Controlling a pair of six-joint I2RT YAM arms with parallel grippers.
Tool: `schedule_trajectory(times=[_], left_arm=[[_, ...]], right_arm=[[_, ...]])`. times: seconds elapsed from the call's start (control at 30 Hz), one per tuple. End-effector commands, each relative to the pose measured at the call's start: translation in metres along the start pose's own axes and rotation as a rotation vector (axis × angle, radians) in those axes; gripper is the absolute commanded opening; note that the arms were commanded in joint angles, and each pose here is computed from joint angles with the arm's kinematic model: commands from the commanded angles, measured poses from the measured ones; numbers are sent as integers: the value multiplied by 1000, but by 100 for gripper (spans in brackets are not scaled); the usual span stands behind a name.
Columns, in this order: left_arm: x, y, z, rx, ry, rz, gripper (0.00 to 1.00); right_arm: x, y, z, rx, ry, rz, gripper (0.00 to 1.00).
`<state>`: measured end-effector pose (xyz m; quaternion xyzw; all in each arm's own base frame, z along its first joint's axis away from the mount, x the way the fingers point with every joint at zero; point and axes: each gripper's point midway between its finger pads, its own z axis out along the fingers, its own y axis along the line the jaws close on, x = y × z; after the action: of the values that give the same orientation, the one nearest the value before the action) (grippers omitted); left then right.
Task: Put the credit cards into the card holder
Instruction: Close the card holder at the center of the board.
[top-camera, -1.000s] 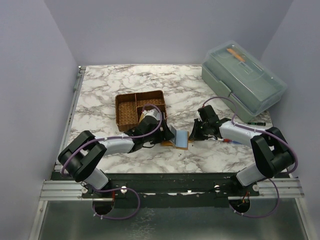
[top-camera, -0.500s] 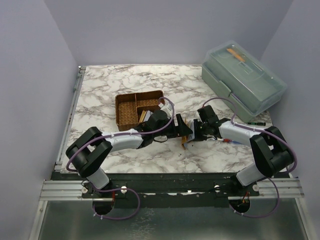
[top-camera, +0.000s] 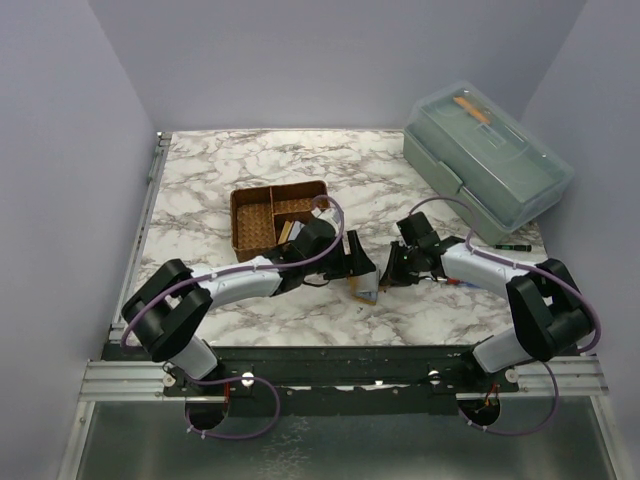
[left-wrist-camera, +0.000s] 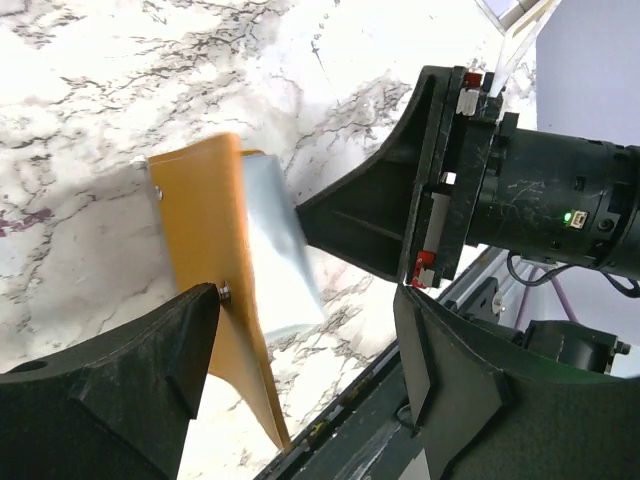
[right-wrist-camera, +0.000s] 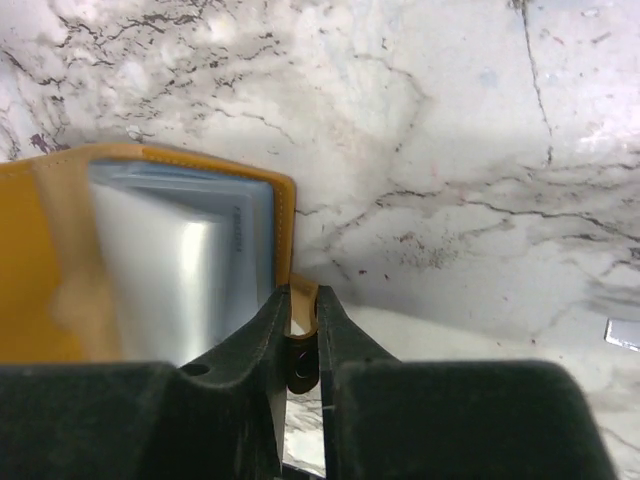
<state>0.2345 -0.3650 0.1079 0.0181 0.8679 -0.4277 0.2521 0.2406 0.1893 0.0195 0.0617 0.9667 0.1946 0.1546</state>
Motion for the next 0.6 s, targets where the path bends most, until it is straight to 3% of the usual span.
schedule_trajectory(times=[0.0,0.27,0.4,0.57], left_arm=[[-11,-2,-13,-69,-12,82,77],[6,-19,14,55,90,60,76],[5,-26,18,78,104,68,76],[19,-26,25,111,156,24,76]], right_arm=[[8,-11,-8,64,21,-1,21],[8,-13,-11,79,16,17,24],[5,-11,-22,76,-12,24,33],[2,-16,-28,114,-29,33,34]])
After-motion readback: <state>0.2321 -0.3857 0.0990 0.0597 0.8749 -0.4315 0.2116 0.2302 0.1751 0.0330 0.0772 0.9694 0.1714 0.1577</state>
